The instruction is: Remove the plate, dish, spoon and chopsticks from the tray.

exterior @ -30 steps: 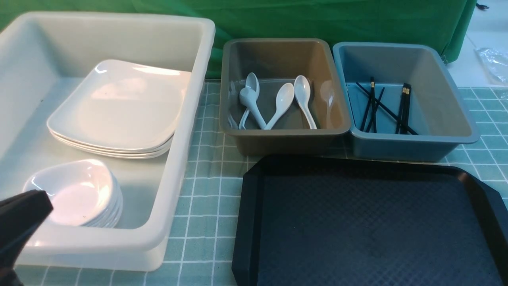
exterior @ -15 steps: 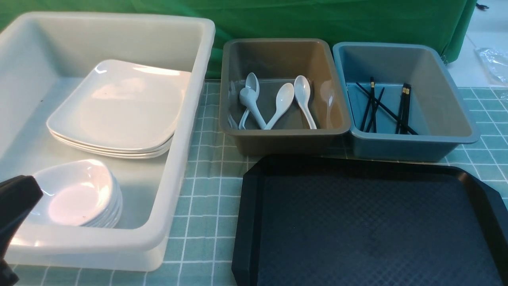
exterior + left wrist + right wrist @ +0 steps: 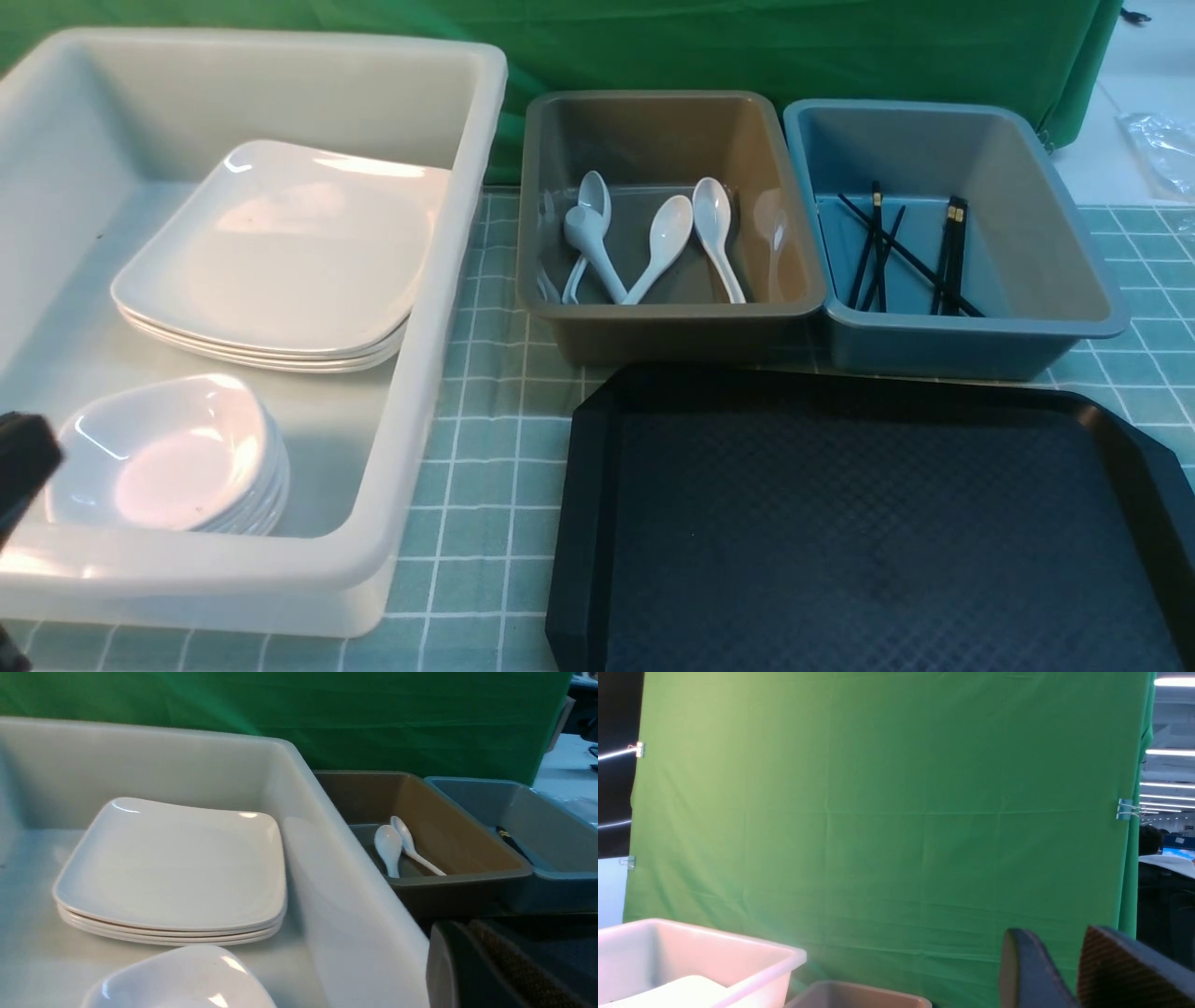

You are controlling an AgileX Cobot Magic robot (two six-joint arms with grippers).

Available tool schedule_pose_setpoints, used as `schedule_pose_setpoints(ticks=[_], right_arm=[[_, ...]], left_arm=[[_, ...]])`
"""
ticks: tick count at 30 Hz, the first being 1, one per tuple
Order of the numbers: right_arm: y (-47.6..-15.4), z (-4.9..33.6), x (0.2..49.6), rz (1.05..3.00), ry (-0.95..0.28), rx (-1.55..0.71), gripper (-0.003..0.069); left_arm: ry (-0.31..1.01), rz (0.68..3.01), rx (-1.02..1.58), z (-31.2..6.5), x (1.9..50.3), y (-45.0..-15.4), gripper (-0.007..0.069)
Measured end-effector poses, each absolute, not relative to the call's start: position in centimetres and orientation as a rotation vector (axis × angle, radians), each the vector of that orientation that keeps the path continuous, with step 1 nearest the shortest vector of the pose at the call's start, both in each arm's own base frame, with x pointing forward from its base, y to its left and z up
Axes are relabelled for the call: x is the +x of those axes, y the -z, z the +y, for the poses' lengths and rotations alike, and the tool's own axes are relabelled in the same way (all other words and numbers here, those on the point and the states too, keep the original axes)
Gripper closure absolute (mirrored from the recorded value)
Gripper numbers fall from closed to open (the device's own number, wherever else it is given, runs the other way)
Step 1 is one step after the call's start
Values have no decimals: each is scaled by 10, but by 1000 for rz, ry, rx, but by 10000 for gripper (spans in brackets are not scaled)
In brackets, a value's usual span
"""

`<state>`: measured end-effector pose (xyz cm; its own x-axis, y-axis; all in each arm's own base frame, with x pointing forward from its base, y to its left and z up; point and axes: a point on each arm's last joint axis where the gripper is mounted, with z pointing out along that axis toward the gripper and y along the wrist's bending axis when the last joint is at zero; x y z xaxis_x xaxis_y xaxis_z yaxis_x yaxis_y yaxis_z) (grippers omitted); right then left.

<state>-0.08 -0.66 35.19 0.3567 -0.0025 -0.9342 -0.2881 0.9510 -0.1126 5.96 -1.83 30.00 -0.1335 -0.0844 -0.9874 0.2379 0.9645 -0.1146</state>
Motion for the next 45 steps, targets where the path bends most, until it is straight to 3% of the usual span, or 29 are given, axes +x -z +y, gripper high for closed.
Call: schedule_pose_setpoints(ticks=[6,10,14,45], right_arm=[[-352,-7,-1,1196,-187,-277,425],[-352,-7,-1,1196,-188,-276,422],[-352,-7,-1,1197,-189,-276,421],[-348,-6,1,1225,-185,-277,419]], left_arm=[[71,1584,-65,-2,55,-245,613],[30,1630,-105,2,56,-203,613],[26,1722,-89,1,56,-190,613],[12,1751,-74,0,55,-187,608]])
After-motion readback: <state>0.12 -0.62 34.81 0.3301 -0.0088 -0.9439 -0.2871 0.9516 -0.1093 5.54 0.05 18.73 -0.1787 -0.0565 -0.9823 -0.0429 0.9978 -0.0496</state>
